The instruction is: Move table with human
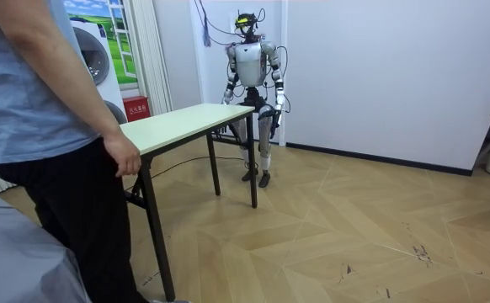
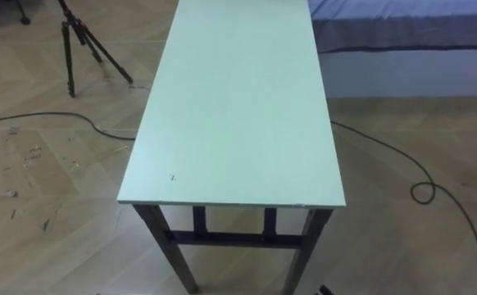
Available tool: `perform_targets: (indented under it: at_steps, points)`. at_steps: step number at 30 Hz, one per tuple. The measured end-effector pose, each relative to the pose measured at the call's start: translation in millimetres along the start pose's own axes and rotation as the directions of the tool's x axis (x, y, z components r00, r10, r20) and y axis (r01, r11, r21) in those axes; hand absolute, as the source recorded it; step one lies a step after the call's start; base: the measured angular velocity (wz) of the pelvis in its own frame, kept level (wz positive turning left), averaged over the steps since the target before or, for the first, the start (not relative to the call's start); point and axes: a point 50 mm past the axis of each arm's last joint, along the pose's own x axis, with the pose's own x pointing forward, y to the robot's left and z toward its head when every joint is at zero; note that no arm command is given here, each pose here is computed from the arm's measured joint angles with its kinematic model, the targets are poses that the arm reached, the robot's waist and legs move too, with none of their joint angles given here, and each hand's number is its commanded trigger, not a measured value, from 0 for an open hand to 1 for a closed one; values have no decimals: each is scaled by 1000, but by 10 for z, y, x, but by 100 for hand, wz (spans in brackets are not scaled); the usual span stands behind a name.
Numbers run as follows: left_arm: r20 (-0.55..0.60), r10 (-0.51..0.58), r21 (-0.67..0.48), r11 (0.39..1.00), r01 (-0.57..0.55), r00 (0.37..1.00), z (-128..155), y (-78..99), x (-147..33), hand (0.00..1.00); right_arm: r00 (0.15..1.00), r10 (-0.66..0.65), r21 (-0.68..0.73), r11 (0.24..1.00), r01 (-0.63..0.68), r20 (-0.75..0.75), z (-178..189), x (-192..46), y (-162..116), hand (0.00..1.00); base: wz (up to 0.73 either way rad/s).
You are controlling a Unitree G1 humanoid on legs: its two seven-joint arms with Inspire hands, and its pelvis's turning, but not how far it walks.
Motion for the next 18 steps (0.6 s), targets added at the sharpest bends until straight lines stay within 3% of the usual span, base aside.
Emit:
perform_targets:
  at_steps: [7,11,18]
  points:
    - [75,-199,-23,979,201,977,100,-402,6,0,974,200,-17,980,-200,107,150,3,386,0,0]
    - [140,-306,-106,941,322,942,179,-618,-22,0,941,298,34,951,-307,159,207,19,582,0,0]
    - [195,-467,-109,864,492,863,308,-974,-93,0,875,425,63,891,-449,234,388,44,878,0,-1]
